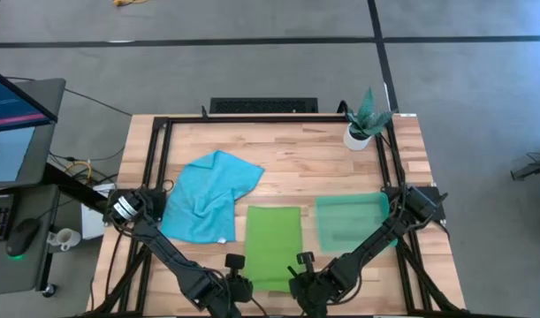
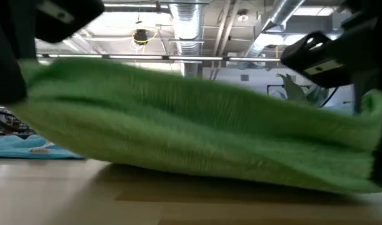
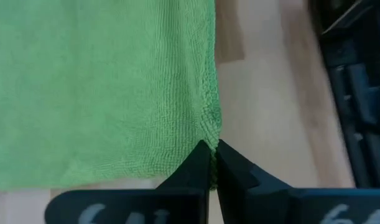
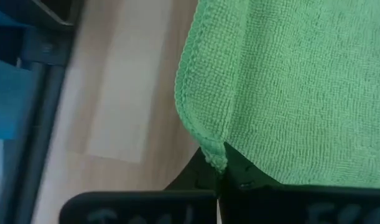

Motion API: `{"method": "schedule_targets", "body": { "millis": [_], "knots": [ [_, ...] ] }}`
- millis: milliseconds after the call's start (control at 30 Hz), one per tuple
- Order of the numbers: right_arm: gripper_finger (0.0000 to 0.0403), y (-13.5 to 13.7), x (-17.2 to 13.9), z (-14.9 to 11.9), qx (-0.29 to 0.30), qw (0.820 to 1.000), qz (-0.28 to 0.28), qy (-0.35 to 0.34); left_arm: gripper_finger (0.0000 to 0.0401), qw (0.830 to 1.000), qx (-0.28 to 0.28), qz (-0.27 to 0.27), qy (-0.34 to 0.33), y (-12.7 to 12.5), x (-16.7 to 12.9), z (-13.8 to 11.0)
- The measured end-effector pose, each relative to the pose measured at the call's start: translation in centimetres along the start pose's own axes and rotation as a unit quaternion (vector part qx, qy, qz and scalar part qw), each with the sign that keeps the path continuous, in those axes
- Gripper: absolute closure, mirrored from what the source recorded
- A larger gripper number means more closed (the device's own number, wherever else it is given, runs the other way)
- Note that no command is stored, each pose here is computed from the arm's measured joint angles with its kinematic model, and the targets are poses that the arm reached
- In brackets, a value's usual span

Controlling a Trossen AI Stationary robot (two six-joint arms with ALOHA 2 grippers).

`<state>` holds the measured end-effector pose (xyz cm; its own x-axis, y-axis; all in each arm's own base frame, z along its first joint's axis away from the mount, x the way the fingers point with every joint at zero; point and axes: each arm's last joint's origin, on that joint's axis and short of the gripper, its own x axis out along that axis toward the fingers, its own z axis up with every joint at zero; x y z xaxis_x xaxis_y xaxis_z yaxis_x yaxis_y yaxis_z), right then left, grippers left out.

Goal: Roll microfiber towels into tight, uniform cylinder then place into a basket
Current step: Fold the green towel

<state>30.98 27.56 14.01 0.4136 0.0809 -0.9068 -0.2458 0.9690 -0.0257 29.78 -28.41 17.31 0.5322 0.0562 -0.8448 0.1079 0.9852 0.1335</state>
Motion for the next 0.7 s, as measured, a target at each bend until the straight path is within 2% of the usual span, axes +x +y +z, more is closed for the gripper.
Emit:
{"method": "schedule_targets", "body": {
  "millis": [533, 700],
  "knots": [
    [0.0394, 1.6, -3.1, 2.5, 0.001, 1.0, 0.006, -0.023, 0.0401, 1.0, -0.008, -0.015, -0.004, -1.6, -2.9, 1.0],
    [0.0398, 2.6, -4.6, 3.2, 0.0, 0.999, 0.008, -0.04, 0.0401, 1.0, -0.011, 0.003, -0.003, -2.2, -4.6, 1.1]
  ]
}}
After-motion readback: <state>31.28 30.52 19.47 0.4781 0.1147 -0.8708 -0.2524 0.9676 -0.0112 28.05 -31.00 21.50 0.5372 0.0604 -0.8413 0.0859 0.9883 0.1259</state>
